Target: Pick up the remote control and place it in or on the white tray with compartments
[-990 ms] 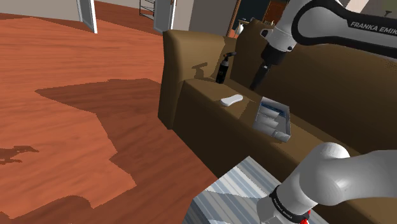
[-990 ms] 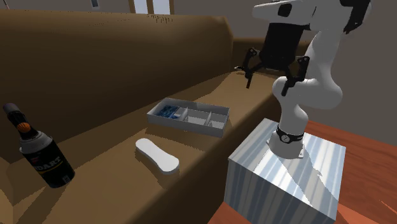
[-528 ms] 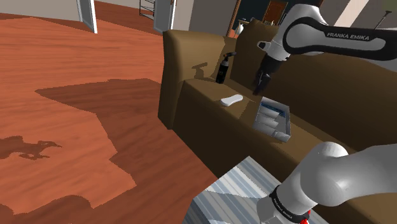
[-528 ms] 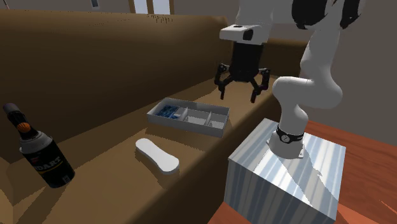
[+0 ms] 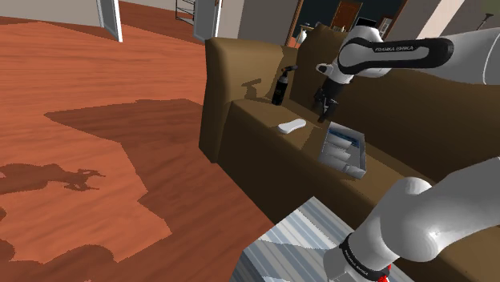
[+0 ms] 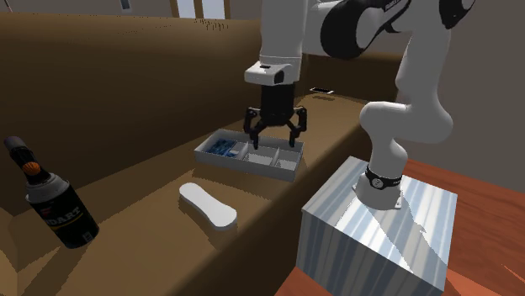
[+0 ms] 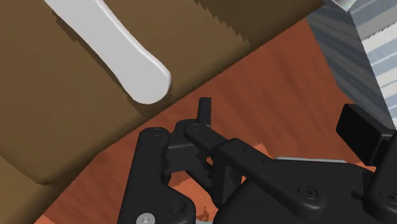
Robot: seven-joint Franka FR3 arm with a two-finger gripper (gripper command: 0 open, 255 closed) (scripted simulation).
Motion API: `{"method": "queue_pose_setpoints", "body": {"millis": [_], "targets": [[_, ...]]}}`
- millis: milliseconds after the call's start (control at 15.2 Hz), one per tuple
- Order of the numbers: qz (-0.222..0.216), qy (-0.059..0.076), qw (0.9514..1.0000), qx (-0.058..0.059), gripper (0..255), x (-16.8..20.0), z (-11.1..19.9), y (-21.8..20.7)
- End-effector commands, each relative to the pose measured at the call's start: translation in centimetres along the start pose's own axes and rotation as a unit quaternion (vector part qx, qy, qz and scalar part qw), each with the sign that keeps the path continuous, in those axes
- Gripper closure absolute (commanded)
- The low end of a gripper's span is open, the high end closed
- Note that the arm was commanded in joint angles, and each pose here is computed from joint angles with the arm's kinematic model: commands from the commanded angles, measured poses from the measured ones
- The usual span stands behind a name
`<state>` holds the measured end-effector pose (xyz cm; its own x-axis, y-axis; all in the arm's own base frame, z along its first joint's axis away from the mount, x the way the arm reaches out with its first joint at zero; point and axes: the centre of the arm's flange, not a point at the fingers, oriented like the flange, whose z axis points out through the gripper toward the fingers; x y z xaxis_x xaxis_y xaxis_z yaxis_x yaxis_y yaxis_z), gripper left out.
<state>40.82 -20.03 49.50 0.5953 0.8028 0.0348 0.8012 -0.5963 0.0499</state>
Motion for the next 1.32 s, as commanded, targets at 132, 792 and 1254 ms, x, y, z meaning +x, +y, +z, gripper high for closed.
{"method": "queue_pose_setpoints", "body": {"millis": [132, 792, 1254], "targets": [[-0.075, -0.005, 0.9971, 0.011, 0, -1.1, 3.0, 4.6], [-0.252, -0.016, 0.9667, 0.039, 0, -0.8, 10.7, 16.1], [-0.313, -0.020, 0.9483, 0.048, 0, 0.1, 15.1, 19.7]]}}
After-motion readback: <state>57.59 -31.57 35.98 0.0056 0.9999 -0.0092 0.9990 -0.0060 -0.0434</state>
